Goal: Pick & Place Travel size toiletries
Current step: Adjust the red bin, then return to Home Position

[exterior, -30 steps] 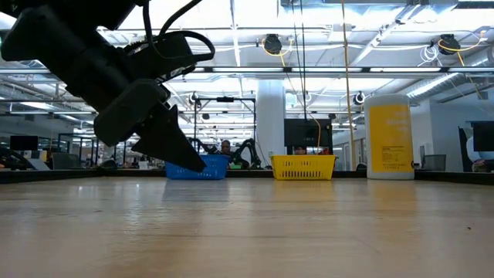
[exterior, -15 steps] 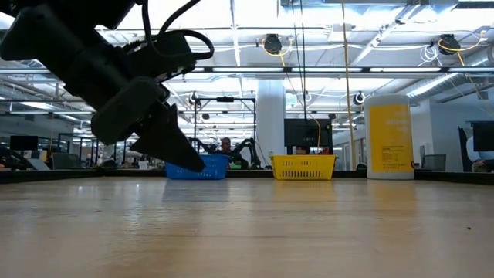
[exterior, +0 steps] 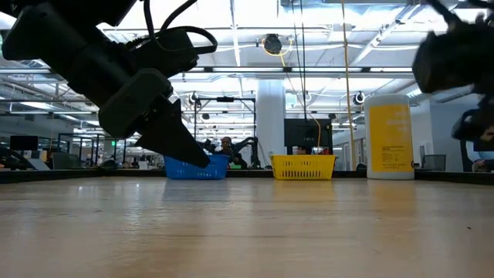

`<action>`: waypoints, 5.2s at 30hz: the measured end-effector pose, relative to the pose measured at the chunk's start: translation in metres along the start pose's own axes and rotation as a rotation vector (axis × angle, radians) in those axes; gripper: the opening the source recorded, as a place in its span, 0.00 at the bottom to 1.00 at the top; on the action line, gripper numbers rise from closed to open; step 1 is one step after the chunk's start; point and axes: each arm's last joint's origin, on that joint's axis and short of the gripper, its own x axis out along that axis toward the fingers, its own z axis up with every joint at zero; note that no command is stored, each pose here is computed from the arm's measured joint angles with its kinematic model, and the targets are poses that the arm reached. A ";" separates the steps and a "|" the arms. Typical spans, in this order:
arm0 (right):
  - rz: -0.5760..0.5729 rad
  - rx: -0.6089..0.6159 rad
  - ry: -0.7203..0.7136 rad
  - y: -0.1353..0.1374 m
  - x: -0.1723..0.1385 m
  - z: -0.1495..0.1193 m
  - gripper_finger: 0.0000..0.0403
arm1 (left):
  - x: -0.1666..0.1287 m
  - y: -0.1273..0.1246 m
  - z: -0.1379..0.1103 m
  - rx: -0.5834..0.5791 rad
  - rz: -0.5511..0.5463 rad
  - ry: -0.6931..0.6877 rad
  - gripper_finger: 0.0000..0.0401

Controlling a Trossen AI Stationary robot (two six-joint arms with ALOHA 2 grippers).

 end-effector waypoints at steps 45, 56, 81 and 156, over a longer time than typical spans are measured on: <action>0.051 -0.385 -1.081 -0.076 -0.026 0.019 0.00 | -0.138 0.169 -0.072 -0.058 -0.368 -0.506 0.05; 0.052 -0.384 -1.082 -0.076 -0.027 0.019 0.00 | -0.152 0.182 -0.077 0.055 -0.300 -0.684 0.05; 0.053 -0.384 -1.084 -0.075 -0.027 0.019 0.00 | -0.157 0.185 -0.072 -0.065 -0.315 -0.760 0.05; 0.095 -0.418 -1.128 -0.123 -0.065 0.005 0.00 | -0.152 0.189 -0.075 -0.018 -0.165 -0.714 0.05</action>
